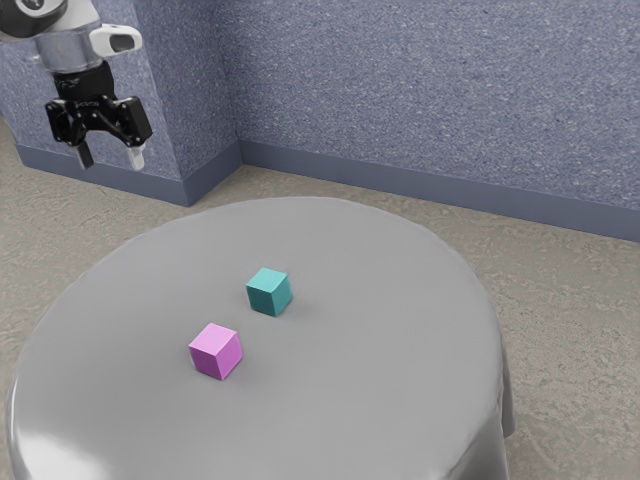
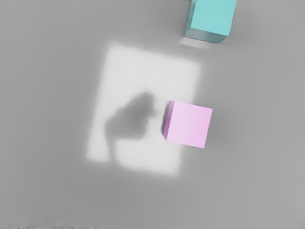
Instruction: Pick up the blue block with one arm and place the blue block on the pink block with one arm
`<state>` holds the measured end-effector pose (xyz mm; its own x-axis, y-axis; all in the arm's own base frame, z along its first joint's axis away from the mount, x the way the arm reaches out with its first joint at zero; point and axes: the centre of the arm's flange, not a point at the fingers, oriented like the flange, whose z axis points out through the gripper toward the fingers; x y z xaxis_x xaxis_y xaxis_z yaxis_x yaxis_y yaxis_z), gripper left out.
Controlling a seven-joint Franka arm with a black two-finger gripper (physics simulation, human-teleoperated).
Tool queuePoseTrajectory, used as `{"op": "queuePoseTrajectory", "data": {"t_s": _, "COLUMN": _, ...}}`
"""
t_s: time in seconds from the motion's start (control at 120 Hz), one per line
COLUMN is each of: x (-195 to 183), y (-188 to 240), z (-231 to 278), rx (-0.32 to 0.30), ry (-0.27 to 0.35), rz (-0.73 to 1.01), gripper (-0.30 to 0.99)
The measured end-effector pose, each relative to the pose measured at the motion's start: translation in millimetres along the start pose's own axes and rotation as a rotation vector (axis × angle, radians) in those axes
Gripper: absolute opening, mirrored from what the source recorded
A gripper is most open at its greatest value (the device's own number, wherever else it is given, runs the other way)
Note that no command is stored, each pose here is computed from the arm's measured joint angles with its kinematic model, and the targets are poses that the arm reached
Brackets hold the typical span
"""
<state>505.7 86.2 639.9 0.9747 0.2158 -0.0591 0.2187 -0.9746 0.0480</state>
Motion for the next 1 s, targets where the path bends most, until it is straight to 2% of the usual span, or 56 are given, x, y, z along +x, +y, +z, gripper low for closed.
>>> {"op": "queuePoseTrajectory", "data": {"t_s": 0.158, "x": 1, "y": 8, "z": 2, "rx": 0.016, "ry": 0.003, "rz": -0.102, "gripper": 0.69}}
{"op": "queuePoseTrajectory", "data": {"t_s": 0.208, "x": 1, "y": 21, "z": 7, "rx": 0.038, "ry": -0.002, "rz": -0.106, "gripper": 0.69}}
{"op": "queuePoseTrajectory", "data": {"t_s": 0.292, "x": 1, "y": 55, "z": 22, "rx": 0.076, "ry": -0.046, "rz": -0.088, "gripper": 0.69}}
{"op": "queuePoseTrajectory", "data": {"t_s": 0.417, "x": 48, "y": 91, "z": 80, "rx": 0.158, "ry": -0.086, "rz": -0.028, "gripper": 0.69}}
{"op": "queuePoseTrajectory", "data": {"t_s": 0.492, "x": 79, "y": 72, "z": 117, "rx": 0.175, "ry": -0.099, "rz": -0.038, "gripper": 0.69}}
{"op": "queuePoseTrajectory", "data": {"t_s": 0.575, "x": 109, "y": 46, "z": 154, "rx": 0.18, "ry": -0.102, "rz": -0.049, "gripper": 0.69}}
{"op": "queuePoseTrajectory", "data": {"t_s": 0.742, "x": 166, "y": 68, "z": 191, "rx": 0.171, "ry": -0.031, "rz": 0.042, "gripper": 0.69}}
{"op": "queuePoseTrajectory", "data": {"t_s": 0.867, "x": 183, "y": 85, "z": 222, "rx": 0.157, "ry": -0.019, "rz": 0.109, "gripper": 0.69}}
{"op": "queuePoseTrajectory", "data": {"t_s": 1.0, "x": 179, "y": 97, "z": 250, "rx": 0.099, "ry": -0.015, "rz": 0.141, "gripper": 0.69}}
